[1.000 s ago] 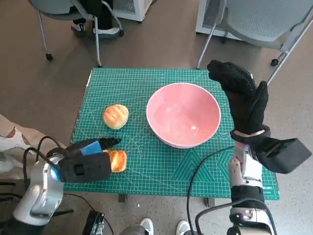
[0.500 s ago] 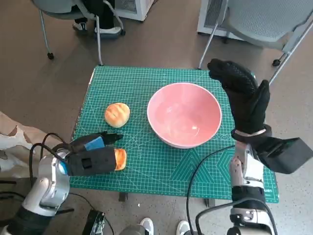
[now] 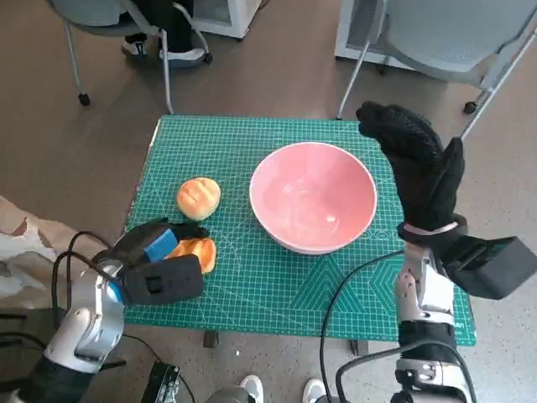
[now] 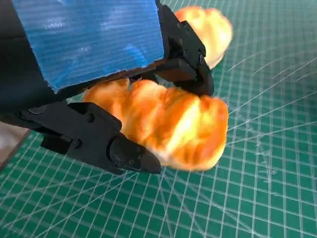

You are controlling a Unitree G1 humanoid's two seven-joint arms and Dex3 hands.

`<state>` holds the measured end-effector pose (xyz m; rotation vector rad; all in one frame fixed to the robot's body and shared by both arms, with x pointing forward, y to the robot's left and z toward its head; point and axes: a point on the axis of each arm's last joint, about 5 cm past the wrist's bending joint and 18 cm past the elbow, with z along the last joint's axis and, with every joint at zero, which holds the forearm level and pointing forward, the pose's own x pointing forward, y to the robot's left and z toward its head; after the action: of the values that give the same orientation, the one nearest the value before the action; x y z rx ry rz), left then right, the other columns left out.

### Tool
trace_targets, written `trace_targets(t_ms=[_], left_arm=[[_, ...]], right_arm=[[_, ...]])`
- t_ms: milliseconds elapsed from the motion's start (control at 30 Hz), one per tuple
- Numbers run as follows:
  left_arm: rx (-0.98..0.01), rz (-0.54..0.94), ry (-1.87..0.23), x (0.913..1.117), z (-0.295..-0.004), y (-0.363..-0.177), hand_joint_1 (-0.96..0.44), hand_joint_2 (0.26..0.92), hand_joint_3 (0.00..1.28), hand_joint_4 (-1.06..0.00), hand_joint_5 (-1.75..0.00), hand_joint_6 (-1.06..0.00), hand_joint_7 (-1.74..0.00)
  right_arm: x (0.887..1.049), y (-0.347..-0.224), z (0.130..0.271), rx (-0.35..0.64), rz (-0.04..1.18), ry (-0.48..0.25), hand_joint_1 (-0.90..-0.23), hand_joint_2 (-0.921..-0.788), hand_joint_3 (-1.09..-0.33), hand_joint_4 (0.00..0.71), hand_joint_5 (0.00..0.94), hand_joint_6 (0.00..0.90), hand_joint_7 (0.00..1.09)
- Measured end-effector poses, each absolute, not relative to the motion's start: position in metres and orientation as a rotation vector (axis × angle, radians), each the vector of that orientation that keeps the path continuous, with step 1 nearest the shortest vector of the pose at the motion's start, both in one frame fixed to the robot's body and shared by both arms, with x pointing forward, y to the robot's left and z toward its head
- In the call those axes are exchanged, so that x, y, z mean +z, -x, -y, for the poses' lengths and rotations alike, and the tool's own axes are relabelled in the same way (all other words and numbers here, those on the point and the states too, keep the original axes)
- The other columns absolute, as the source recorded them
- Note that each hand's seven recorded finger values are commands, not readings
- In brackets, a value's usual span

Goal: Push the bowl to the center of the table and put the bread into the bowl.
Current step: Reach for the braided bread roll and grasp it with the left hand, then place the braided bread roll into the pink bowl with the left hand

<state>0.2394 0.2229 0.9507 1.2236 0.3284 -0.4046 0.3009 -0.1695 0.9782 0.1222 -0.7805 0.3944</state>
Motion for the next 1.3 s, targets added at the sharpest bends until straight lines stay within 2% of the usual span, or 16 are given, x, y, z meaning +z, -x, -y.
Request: trace_targets(t_ms=[200,633,967,1300], left_arm=[[-0.42,-0.306,-1.204,0.95,-0.226,-0.236,0.0,0.815,0.22,-0.69,-1.29,-0.75,-0.93],[-0.489,-0.308,-1.154,0.957,-0.226,-0.231,0.0,0.841,0.2,-0.66,-1.3,-0.7,-0.99],[-0.545,-0.275,-1.105,0.972,-0.227,-0.224,0.0,0.873,0.14,-0.68,-1.24,-0.68,-1.06],[-0.52,-0.117,-1.078,0.997,-0.229,-0.221,0.0,0.891,0.09,-0.73,-1.16,-0.66,-1.09]], right_arm=[[0.978,-0.301,0.171,0.394,0.78,-0.12,-0.611,-0.921,-0.748,0.238,0.001,0.084,0.47],[0.976,-0.301,0.171,0.398,0.766,-0.12,-0.611,-0.921,-0.751,0.239,0.001,0.071,0.48],[0.973,-0.302,0.171,0.395,0.756,-0.123,-0.615,-0.921,-0.752,0.241,0.002,0.066,0.49],[0.972,-0.303,0.171,0.395,0.753,-0.126,-0.621,-0.921,-0.75,0.243,0.002,0.062,0.5]])
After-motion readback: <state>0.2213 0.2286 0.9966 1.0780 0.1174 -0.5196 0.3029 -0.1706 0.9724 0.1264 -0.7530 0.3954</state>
